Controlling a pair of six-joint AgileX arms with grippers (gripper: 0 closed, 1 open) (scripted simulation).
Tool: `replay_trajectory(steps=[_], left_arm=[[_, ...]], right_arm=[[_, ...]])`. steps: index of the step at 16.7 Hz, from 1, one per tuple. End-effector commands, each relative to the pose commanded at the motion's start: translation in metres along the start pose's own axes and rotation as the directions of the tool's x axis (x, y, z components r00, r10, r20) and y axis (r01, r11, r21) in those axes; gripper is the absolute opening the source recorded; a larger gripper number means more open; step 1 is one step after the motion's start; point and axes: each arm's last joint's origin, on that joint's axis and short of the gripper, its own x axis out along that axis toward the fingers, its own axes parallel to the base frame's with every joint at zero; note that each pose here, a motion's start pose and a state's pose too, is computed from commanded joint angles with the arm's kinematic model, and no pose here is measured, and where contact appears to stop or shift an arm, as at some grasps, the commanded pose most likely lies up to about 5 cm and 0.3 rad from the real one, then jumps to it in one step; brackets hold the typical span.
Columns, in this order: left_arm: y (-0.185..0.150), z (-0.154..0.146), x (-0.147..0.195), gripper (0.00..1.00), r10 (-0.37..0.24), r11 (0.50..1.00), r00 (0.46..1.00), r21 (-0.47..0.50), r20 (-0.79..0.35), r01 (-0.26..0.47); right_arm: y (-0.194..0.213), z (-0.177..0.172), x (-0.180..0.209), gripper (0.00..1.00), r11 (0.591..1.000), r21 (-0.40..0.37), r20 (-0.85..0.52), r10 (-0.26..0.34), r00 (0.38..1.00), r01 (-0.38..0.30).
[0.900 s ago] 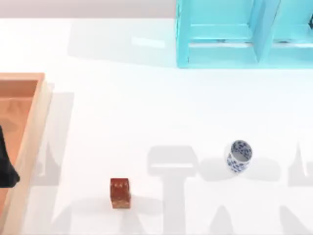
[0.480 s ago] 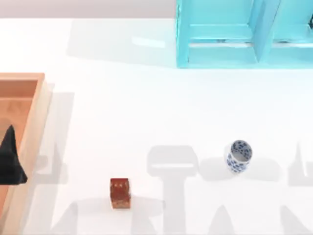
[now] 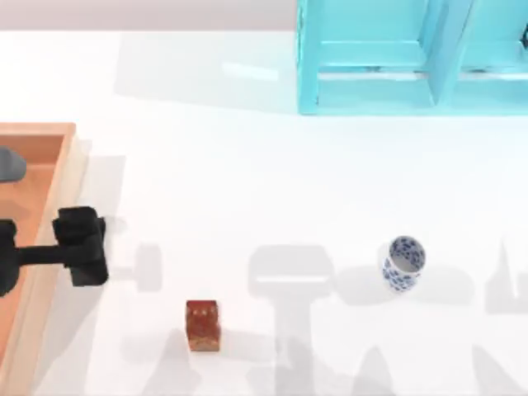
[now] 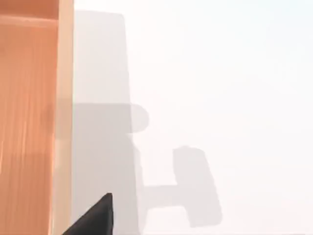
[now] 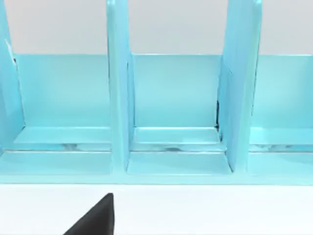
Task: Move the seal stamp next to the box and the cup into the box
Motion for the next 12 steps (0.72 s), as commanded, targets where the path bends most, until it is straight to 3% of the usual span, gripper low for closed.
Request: replay_trajectory(steps=[4,8,12], left_arm=[[-0.038,0.025,0.028,1.00,0.014,0.999,0.951,-0.028,-0.309,-0.024],[-0.079,0.032,0.062,1.00,0.085,0.995,0.832,-0.001,-0.548,-0.102],[-0.114,0.025,0.092,1.00,0.175,0.982,0.704,0.066,-0.689,-0.179]], right_arm=[[0.000,0.000,0.000,1.00,1.000,0.000,0.000,0.000,1.000,0.000],[0.000,0.000,0.000,1.00,1.000,0.000,0.000,0.000,1.000,0.000],[0.000,0.000,0.000,1.00,1.000,0.000,0.000,0.000,1.000,0.000]])
